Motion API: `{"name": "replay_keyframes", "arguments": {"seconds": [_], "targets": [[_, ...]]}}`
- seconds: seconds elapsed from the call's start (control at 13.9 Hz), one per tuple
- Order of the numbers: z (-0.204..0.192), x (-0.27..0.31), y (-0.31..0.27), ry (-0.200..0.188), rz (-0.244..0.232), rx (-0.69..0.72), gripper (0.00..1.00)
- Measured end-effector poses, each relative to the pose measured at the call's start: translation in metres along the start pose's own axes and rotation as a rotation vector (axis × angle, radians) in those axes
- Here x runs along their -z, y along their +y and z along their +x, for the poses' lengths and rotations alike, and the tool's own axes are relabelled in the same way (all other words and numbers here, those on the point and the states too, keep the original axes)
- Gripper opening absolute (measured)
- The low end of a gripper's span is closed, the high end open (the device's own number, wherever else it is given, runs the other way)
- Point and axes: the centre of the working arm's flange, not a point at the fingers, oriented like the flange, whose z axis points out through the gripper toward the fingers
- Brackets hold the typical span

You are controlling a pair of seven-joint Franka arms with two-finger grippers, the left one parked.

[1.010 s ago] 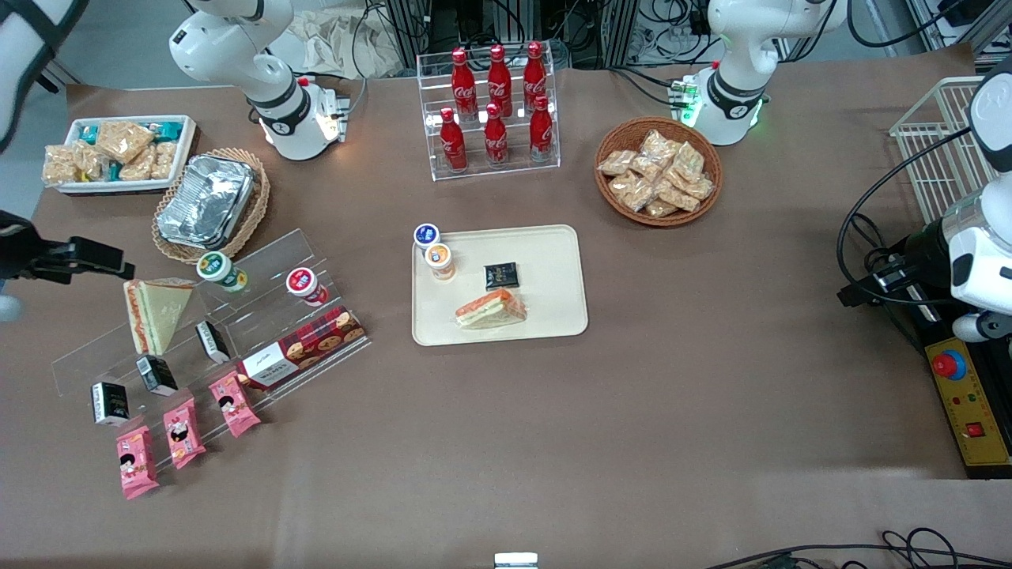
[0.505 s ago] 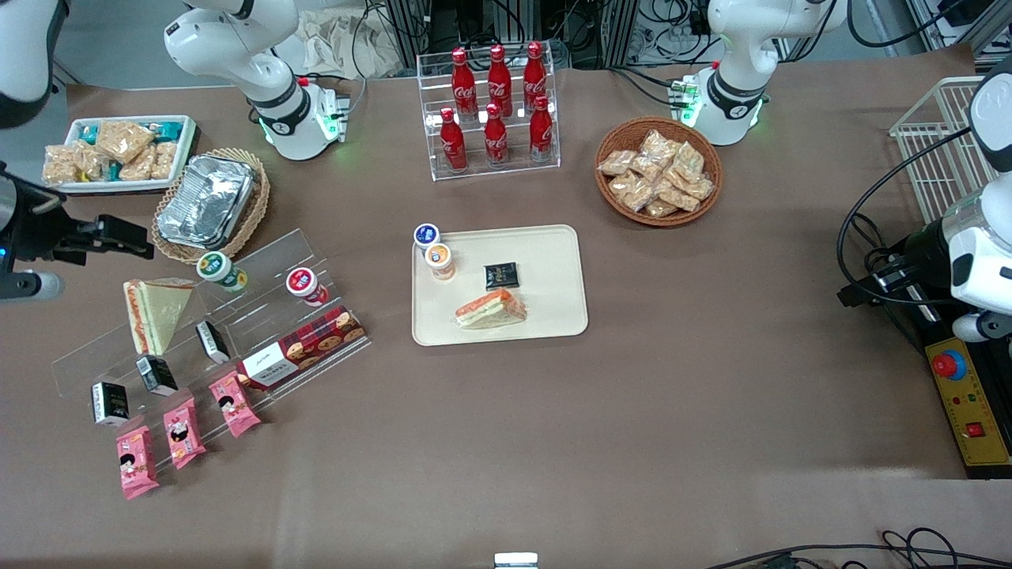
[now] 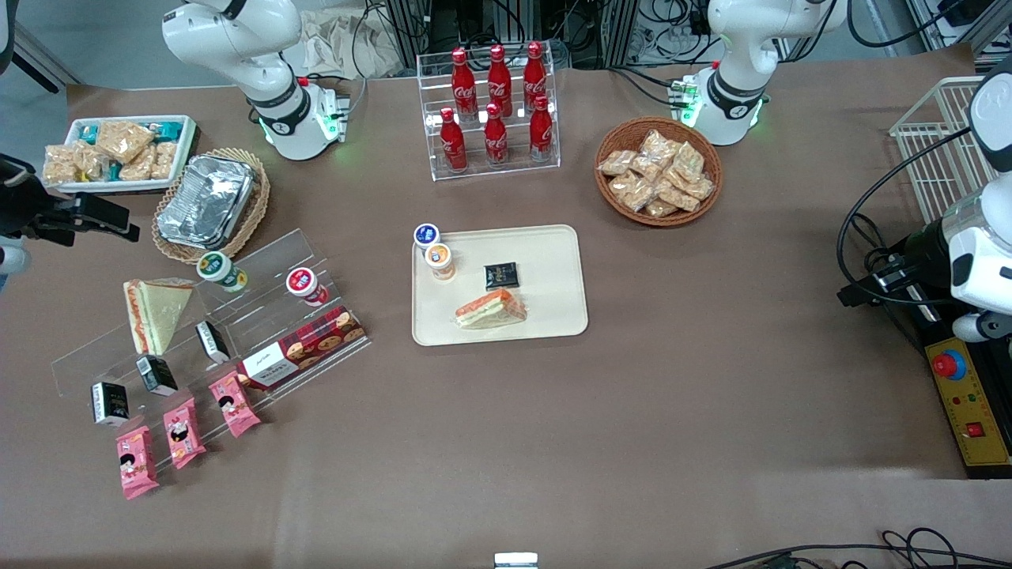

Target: Place sandwich on tray

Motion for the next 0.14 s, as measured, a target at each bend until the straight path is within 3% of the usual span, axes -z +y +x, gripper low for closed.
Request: {"name": "replay_keyframes", "arguments": {"seconds": [0.14], "targets": [[-0.0011, 0.0013, -0.0049, 0.003, -0.003, 0.001, 1.0]]}}
